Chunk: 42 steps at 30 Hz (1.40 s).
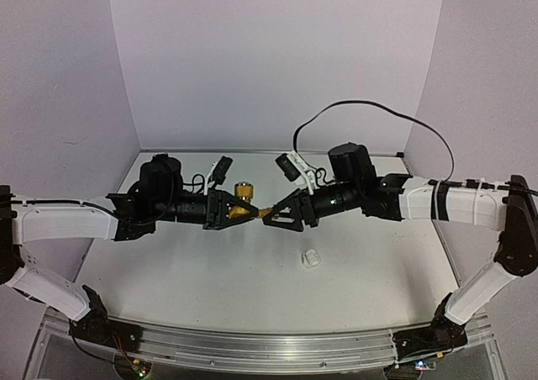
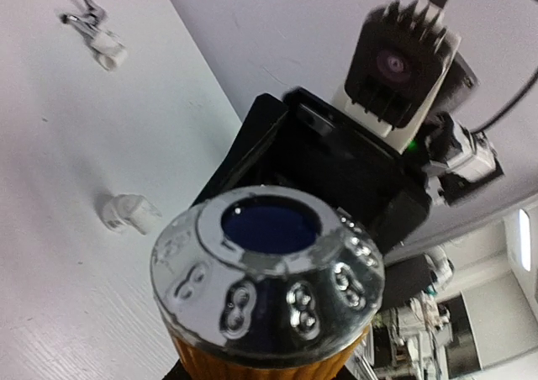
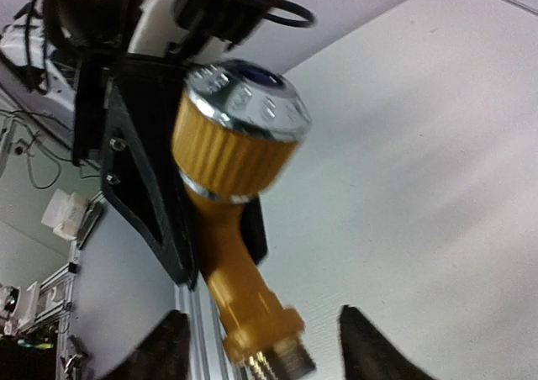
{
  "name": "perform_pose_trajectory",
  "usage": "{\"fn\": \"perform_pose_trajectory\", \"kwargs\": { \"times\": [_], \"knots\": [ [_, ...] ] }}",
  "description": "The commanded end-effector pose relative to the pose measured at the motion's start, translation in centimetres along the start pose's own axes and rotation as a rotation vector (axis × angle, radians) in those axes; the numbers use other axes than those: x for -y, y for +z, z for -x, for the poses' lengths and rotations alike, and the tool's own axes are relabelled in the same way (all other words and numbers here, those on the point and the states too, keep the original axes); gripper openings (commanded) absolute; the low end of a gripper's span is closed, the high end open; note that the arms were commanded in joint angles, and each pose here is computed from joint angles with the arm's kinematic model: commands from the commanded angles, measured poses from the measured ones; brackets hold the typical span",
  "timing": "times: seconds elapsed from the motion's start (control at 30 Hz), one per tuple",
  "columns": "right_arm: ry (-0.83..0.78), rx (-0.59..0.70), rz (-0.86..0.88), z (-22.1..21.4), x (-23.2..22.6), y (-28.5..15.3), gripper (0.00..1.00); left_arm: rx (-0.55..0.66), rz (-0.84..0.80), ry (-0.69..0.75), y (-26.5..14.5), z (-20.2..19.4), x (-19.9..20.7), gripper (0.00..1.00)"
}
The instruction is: Install the water faucets
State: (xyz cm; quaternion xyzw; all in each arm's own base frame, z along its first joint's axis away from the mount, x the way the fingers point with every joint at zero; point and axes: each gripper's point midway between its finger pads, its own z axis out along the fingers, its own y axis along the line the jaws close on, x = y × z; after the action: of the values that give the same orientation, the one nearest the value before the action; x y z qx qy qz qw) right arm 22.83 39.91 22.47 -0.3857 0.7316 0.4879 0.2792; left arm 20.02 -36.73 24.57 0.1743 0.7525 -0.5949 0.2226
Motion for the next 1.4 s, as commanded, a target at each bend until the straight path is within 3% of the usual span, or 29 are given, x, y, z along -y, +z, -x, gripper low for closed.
{"fn": "perform_pose_trajectory", "kwargs": {
  "times": [0.0,0.17,0.27,0.47,0.6,0.87,1.17,1.37],
  "knots": [
    [0.067,0.139,-0.344,1.3,4.4,-3.7,0.98,0.222,0.289,0.108,-3.8,3.4,-2.9,0.0],
    [0.285,0.055,-0.389,-2.0,7.2,-3.7,0.97,0.296,0.38,0.109,-5.7,3.7,-4.3,0.0],
    [0.387,-0.072,-0.484,-5.3,8.7,-3.3,0.86,0.33,0.391,0.106,-6.4,4.0,-4.1,0.0],
    [0.443,-0.374,-0.79,-11.3,11.1,-3.7,0.83,0.327,0.385,0.108,-6.5,3.9,-4.0,0.0],
    [0.457,-0.459,-0.922,-13.8,12.4,-4.0,0.84,0.296,0.369,0.116,-6.0,3.6,-3.9,0.0],
    [0.452,-0.549,-1.007,-16.5,14.9,-3.3,0.75,0.28,0.353,0.133,-5.8,3.4,-3.6,0.0],
    [0.424,-0.535,-0.986,-15.6,15.7,-1.6,0.64,0.283,0.357,0.125,-5.9,3.3,-3.7,0.0],
    [0.427,-0.538,-0.981,-15.6,15.8,-1.3,0.5,0.285,0.357,0.12,-6.0,3.3,-3.7,0.0]
  ]
}}
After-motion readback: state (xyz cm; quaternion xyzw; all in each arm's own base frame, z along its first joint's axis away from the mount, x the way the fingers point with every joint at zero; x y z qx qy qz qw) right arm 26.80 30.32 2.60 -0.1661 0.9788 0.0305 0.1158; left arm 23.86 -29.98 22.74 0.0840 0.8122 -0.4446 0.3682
